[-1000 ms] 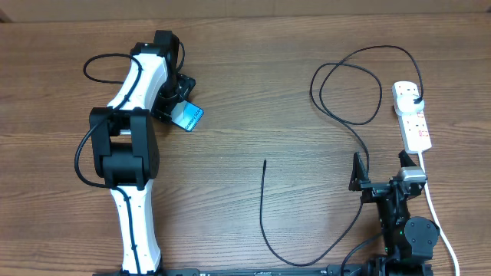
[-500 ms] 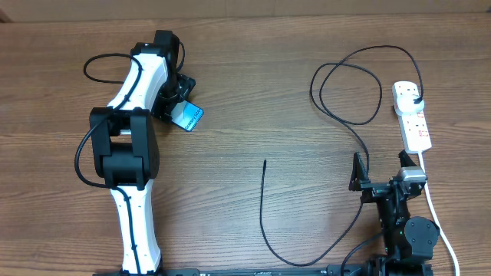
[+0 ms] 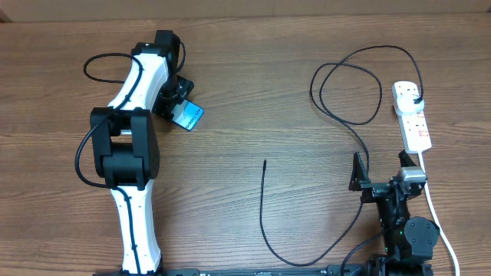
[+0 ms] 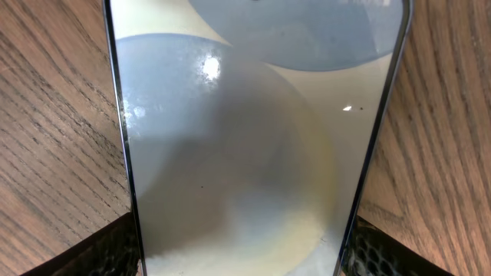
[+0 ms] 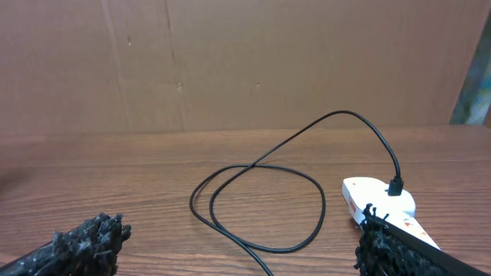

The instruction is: Plug charger to phone and switch on socket

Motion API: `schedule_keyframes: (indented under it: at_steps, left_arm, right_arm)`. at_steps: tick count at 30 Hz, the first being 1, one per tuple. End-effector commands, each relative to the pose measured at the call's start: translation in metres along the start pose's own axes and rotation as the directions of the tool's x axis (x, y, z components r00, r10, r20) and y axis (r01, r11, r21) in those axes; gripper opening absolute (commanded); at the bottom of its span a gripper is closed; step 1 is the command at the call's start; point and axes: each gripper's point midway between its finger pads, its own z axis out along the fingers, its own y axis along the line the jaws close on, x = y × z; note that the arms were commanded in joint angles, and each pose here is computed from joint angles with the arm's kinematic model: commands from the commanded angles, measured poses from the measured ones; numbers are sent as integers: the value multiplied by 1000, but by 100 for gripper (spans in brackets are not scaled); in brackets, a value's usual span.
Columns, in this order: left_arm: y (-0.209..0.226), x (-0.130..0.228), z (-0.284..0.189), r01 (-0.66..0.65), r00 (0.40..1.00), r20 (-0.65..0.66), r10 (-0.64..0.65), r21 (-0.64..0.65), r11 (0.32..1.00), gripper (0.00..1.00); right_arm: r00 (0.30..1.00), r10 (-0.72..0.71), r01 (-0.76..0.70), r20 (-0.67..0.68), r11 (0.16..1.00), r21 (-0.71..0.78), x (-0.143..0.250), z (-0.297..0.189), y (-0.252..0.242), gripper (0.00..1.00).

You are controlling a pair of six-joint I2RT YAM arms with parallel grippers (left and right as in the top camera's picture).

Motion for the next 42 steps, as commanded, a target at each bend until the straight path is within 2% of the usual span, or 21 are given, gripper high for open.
schedule_keyframes:
  at_steps: [1, 6, 16, 29, 36, 42]
  left_arm:
    - [19, 10, 41, 6, 999, -36, -10, -95, 995, 72]
    - [19, 10, 41, 6, 999, -36, -10, -95, 995, 61]
    - [19, 10, 41, 6, 999, -37, -9, -95, 995, 4]
    - [10, 4, 24, -58, 998, -23, 56, -63, 996, 4]
    - [-11, -7, -18, -85, 996, 5, 85, -2, 996, 4]
    - [-41, -14, -65, -137, 990, 28, 135, 118, 984, 4]
  right_arm:
    - [1000, 2, -2, 7, 1000, 5, 1, 0, -1, 100]
    - [1000, 2, -2, 7, 1000, 5, 1, 0, -1, 100]
    - [1000, 2, -2, 7, 1000, 5, 1, 0, -1, 100]
    - [1000, 2, -2, 7, 1000, 5, 1, 0, -1, 100]
    - [1000, 2, -2, 7, 1000, 5, 1, 0, -1, 100]
    - [1000, 2, -2, 7, 1000, 5, 1, 0, -1, 100]
